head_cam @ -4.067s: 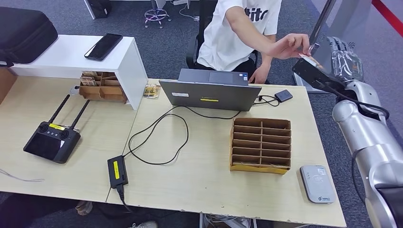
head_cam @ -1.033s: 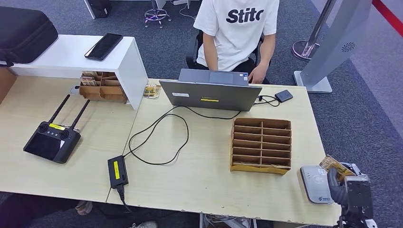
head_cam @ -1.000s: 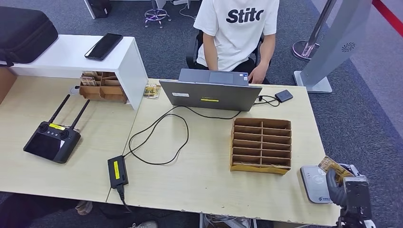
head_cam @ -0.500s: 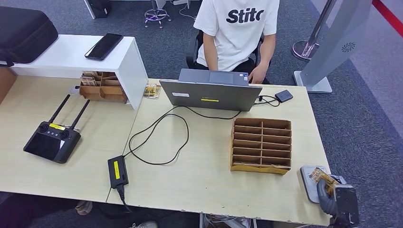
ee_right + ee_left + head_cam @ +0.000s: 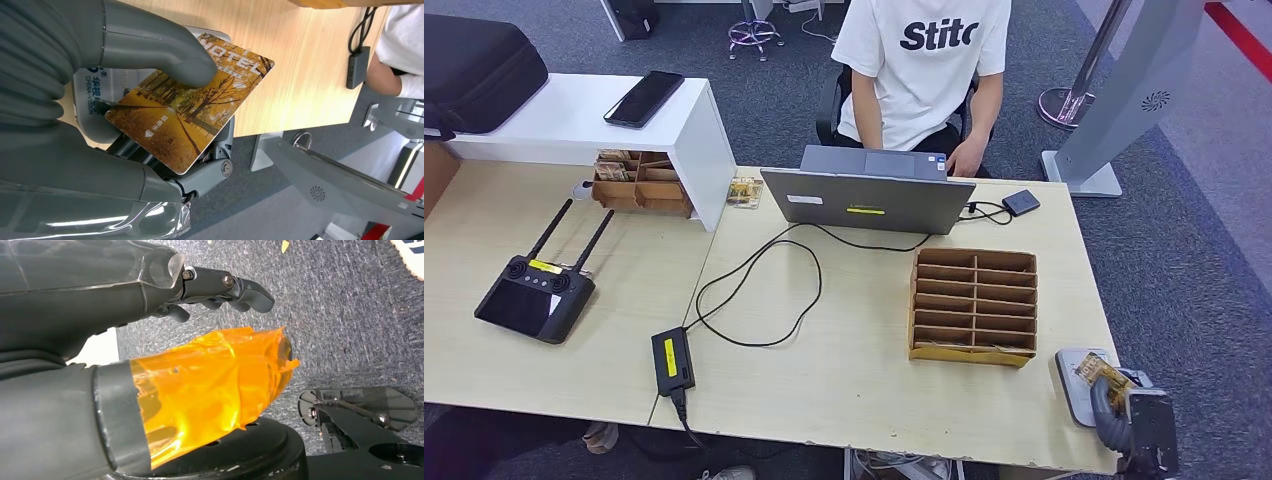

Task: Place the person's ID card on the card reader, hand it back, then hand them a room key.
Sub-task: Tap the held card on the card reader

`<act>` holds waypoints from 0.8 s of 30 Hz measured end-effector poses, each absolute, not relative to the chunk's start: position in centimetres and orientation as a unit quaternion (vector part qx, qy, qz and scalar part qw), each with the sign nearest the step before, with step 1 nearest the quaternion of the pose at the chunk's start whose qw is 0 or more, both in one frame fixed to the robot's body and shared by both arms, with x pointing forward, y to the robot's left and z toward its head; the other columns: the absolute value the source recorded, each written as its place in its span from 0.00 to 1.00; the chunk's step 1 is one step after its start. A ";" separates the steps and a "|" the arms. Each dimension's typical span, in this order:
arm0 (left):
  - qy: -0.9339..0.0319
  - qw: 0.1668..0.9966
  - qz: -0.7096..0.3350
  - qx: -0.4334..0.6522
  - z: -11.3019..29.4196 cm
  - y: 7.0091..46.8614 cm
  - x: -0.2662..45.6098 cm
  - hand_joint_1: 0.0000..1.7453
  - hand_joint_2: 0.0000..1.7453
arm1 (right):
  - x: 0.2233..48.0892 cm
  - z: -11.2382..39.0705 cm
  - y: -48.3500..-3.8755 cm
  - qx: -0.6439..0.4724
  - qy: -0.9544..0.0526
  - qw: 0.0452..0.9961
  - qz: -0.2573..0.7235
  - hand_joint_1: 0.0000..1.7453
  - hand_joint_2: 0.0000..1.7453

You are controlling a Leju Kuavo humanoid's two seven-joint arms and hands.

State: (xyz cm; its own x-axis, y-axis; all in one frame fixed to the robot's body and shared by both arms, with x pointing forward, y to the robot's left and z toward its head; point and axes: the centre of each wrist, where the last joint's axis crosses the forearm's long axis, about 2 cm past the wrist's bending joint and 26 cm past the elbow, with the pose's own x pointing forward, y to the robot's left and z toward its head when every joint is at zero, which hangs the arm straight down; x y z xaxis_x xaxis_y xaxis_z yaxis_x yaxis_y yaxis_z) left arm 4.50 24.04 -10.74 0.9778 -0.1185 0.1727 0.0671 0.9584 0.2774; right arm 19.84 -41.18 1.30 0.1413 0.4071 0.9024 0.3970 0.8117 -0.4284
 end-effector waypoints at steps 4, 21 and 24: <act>-0.093 0.985 -0.045 0.137 -10.7 24.0 4.5 0.00 0.00 | 19.5 1.6 -41.3 -0.336 -0.655 0.677 0.014 1.00 1.00; -0.091 0.986 -0.037 0.136 -10.8 24.0 4.4 0.00 0.00 | 18.2 5.9 -42.3 -0.455 -0.666 0.588 0.064 0.99 1.00; -0.091 0.986 -0.037 0.135 -10.8 24.0 4.4 0.00 0.00 | 18.1 5.9 -42.4 -0.478 -0.652 0.582 0.088 0.99 1.00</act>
State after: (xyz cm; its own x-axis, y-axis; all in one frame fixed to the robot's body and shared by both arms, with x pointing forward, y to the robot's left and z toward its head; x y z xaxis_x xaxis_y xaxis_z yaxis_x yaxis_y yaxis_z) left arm 4.38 24.02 -10.76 0.9808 -0.0977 0.1685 0.0488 0.9608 0.2728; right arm 18.09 -42.36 5.94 0.1348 0.7256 0.6748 0.5205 0.5276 -0.6714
